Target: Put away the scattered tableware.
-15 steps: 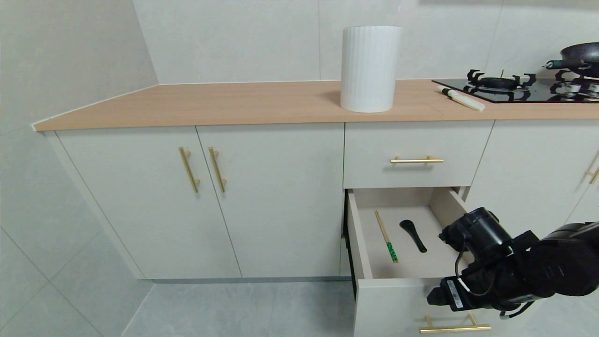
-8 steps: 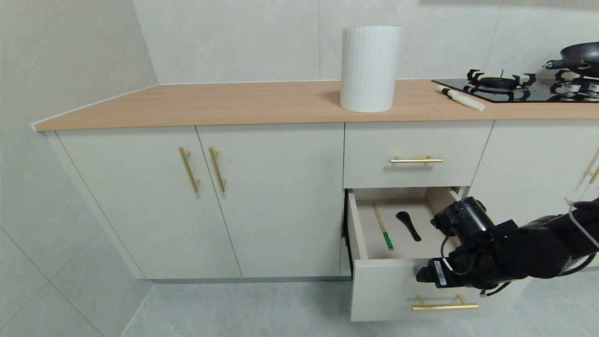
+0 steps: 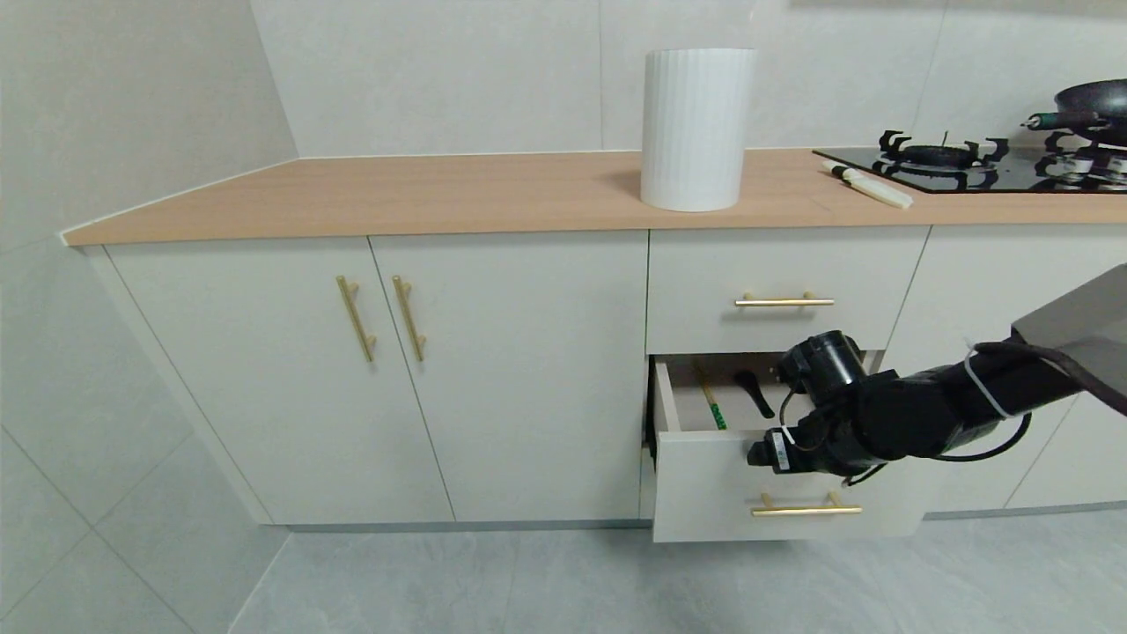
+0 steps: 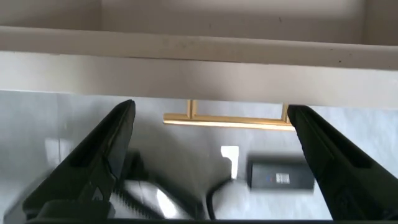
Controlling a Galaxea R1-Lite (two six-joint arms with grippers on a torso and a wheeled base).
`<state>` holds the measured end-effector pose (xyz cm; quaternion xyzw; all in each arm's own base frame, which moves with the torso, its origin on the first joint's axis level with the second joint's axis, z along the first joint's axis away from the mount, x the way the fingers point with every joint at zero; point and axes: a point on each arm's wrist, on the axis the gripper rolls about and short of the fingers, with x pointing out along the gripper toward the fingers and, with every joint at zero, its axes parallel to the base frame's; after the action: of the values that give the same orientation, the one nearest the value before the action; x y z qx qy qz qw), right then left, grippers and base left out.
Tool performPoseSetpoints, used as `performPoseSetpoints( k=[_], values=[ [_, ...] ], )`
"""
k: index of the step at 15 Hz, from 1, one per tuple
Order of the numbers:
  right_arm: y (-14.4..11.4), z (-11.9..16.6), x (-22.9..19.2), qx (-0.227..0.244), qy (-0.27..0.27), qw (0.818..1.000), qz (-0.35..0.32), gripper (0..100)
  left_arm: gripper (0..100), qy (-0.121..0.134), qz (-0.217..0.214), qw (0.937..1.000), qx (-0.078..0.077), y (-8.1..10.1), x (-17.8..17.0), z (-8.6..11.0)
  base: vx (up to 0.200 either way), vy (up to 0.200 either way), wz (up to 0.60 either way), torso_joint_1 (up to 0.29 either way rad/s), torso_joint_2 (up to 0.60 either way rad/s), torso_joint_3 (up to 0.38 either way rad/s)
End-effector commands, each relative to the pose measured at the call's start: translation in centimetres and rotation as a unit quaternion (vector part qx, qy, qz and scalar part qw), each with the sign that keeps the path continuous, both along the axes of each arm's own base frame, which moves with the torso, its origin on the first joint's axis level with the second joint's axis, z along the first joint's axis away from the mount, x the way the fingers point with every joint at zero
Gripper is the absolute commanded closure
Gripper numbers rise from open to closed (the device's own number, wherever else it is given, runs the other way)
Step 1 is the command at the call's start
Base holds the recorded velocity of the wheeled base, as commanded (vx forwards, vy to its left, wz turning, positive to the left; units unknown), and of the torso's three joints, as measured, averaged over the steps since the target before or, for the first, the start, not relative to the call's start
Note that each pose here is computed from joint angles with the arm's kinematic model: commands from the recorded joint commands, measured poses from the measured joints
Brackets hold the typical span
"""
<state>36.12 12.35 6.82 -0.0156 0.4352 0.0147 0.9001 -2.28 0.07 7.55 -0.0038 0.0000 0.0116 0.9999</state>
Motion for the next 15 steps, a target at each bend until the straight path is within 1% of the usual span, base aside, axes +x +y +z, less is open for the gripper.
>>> performPoseSetpoints(
  k=[1, 6, 8, 9, 10, 12, 15],
  values=[
    [-0.3, -1.3, 2.3, -0.007, -0.002, 1.0, -0.006, 0, 0, 0.0, -0.001, 1.0, 0.0, 0.0, 0.0, 0.0, 0.0, 0.0, 0.0, 0.0, 0.0, 0.0],
    [-1.7, -2.1, 5.4, -0.001, -0.021, 0.999, -0.033, 0, 0, 0.0, 0.0, 1.0, 0.0, 0.0, 0.0, 0.0, 0.0, 0.0, 0.0, 0.0, 0.0, 0.0],
    [-2.5, -2.7, 7.1, 0.007, -0.049, 0.998, -0.046, 0, 0, 0.0, 0.001, 1.0, 0.0, 0.0, 0.0, 0.0, 0.0, 0.0, 0.0, 0.0, 0.0, 0.0],
    [-2.6, -2.7, 7.3, 0.008, -0.054, 0.997, -0.048, 0, 0, 0.0, 0.0, 1.0, 0.0, 0.0, 0.0, 0.0, 0.0, 0.0, 0.0, 0.0, 0.0, 0.0],
    [-2.8, -3.1, 8.2, 0.017, -0.087, 0.995, -0.053, 0, 0, 0.0, 0.0, 1.0, 0.0, 0.0, 0.0, 0.0, 0.0, 0.0, 0.0, 0.0, 0.0, 0.0],
    [-2.9, -3.6, 9.0, 0.027, -0.122, 0.991, -0.056, 0, 0, 0.0, 0.0, 1.0, 0.0, 0.0, 0.0, 0.0, 0.0, 0.0, 0.0, 0.0, 0.0, 0.0],
    [-3.2, -4.6, 9.8, 0.033, -0.147, 0.987, -0.063, 0, 0, 0.0, 0.0, 1.0, 0.0, 0.0, 0.0, 0.0, 0.0, 0.0, 0.0, 0.0, 0.0, 0.0]
  ],
)
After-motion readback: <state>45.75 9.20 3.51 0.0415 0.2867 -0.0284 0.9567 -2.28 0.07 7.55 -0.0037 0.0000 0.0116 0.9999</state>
